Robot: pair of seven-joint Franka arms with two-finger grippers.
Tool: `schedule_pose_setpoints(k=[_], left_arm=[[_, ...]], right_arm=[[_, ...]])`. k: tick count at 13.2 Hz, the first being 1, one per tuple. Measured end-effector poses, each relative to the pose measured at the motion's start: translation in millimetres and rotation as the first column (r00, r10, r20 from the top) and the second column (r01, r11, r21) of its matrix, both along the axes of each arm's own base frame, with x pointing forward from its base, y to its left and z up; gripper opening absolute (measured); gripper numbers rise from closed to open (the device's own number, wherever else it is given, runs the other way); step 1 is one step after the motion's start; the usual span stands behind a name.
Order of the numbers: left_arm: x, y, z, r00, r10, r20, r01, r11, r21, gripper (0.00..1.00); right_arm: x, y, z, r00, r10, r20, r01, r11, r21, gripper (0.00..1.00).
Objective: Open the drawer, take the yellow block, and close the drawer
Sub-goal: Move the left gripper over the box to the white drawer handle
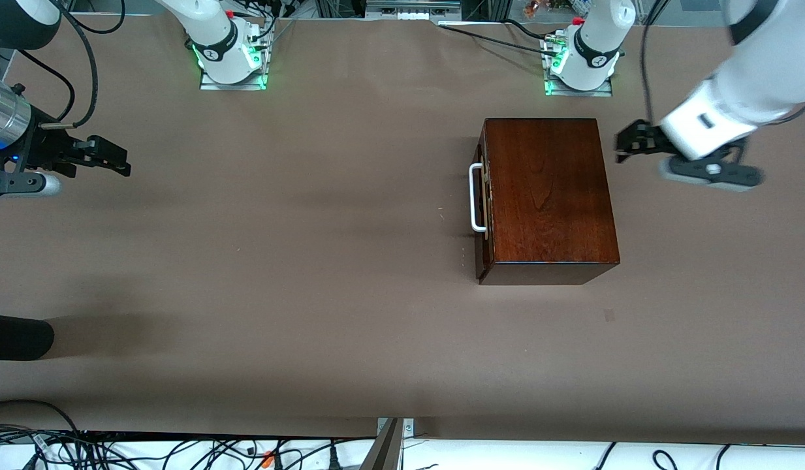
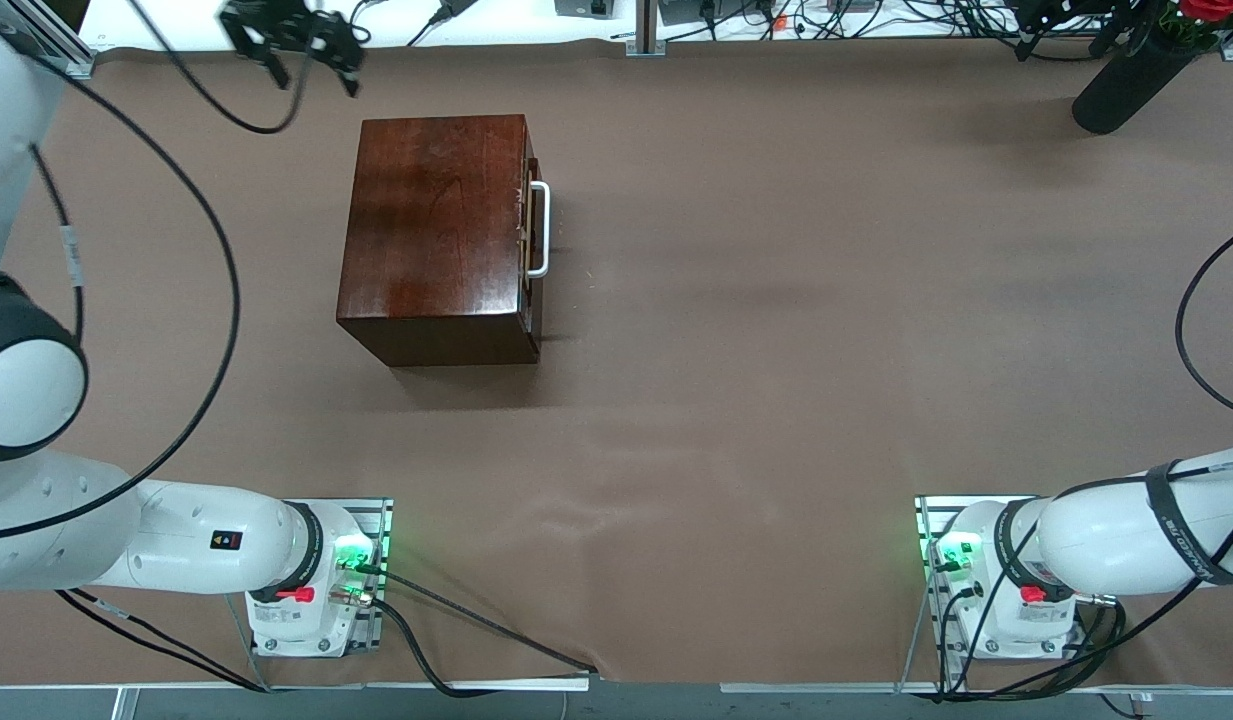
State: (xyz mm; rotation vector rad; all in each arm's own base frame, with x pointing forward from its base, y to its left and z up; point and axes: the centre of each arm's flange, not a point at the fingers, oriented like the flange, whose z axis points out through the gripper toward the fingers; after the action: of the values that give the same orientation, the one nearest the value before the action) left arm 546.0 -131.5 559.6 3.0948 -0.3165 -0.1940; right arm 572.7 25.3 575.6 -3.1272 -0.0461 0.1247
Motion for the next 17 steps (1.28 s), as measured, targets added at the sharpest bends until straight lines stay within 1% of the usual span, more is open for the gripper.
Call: schedule_pose_setpoints(k=[3, 4, 6, 8, 9, 10, 13, 15, 17], left_arm=[[3, -94, -42, 0.989, -0.136, -0.061, 0.136, 0.991, -0.002, 1.00], [5, -130, -59, 0.985, -0.154, -0.078, 0.154, 0.988, 0.000, 1.00], [11, -190, -92, 0.989, -0.119, -0.084, 0.120, 0.993, 0.007, 1.00], [7, -245, -122, 0.997, -0.039, -0.068, 0.041, 0.999, 0.025, 1.00], [0, -267, -136, 0.999, -0.016, -0.046, 0.019, 0.998, 0.058, 1.00], [-9, -287, -151, 1.000, -0.017, -0.011, 0.018, 0.993, 0.118, 1.00], [-35, -326, -190, 0.995, -0.066, 0.068, 0.045, 0.960, 0.276, 1.00], [-39, -333, -216, 0.996, -0.040, 0.079, 0.012, 0.946, 0.325, 1.00], [-41, -334, -245, 0.997, -0.021, 0.068, -0.005, 0.932, 0.362, 1.00]], right_arm=[[0, 0, 0, 1.000, 0.000, 0.000, 0.000, 1.000, 0.000, 1.00], [0, 0, 0, 1.000, 0.000, 0.000, 0.000, 1.000, 0.000, 1.00], [0, 0, 0, 1.000, 0.000, 0.000, 0.000, 1.000, 0.000, 1.00], [0, 0, 0, 1.000, 0.000, 0.000, 0.000, 1.000, 0.000, 1.00], [0, 0, 0, 1.000, 0.000, 0.000, 0.000, 1.000, 0.000, 1.00], [0, 0, 0, 1.000, 0.000, 0.000, 0.000, 1.000, 0.000, 1.00], [0, 0, 0, 1.000, 0.000, 0.000, 0.000, 1.000, 0.000, 1.00], [0, 0, 0, 1.000, 0.000, 0.000, 0.000, 1.000, 0.000, 1.00], [0, 0, 0, 1.000, 0.000, 0.000, 0.000, 1.000, 0.000, 1.00]])
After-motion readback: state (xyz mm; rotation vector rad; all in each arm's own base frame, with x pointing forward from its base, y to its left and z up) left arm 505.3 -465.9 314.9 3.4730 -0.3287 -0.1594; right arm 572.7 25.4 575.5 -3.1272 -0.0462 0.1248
